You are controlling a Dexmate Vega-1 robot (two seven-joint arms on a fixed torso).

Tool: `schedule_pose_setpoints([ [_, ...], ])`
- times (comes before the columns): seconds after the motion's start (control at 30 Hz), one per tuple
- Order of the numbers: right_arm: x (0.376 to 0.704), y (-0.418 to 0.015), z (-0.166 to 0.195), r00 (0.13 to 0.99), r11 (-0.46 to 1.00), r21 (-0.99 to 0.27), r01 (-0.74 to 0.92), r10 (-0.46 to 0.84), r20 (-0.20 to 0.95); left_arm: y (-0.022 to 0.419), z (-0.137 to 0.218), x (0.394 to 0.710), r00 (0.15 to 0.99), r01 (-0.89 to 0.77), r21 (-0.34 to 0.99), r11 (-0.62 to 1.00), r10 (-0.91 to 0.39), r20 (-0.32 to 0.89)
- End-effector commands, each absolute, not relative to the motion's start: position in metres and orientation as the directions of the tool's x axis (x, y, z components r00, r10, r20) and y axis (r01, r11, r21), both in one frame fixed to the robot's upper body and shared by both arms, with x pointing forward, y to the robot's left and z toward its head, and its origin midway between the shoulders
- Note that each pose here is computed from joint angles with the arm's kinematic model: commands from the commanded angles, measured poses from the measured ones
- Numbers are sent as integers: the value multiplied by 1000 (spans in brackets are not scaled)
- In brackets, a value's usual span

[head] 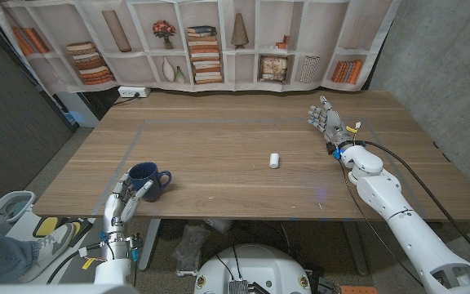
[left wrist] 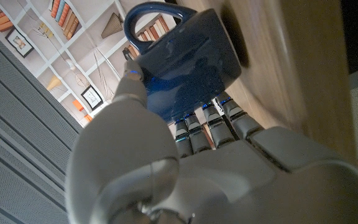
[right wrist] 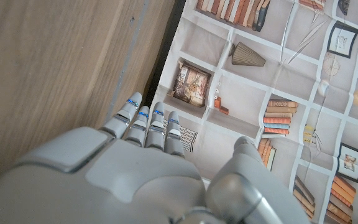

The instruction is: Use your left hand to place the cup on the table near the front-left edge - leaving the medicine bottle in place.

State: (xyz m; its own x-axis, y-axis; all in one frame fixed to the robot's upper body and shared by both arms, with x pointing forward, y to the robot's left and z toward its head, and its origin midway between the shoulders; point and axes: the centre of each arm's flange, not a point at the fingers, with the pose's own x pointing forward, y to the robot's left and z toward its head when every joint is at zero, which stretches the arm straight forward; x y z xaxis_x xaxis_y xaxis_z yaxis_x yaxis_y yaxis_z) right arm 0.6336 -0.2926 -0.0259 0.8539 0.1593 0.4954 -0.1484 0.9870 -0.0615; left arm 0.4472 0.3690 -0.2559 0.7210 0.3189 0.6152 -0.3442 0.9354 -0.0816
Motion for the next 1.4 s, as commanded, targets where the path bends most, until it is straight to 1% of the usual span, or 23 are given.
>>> schedule_pose_setpoints([
  [0.03,635,-294,-28,856,987,-58,-152,161,492,366,-259,445,742,-336,-66,939,307,596],
  [0.37,633,-296,-28,855,987,-57,-147,156,494,364,-260,446,752,-318,-68,946,295,590],
  [1.4,632,-291,-27,858,986,-68,-153,166,487,371,-262,443,747,-289,-104,952,292,598],
])
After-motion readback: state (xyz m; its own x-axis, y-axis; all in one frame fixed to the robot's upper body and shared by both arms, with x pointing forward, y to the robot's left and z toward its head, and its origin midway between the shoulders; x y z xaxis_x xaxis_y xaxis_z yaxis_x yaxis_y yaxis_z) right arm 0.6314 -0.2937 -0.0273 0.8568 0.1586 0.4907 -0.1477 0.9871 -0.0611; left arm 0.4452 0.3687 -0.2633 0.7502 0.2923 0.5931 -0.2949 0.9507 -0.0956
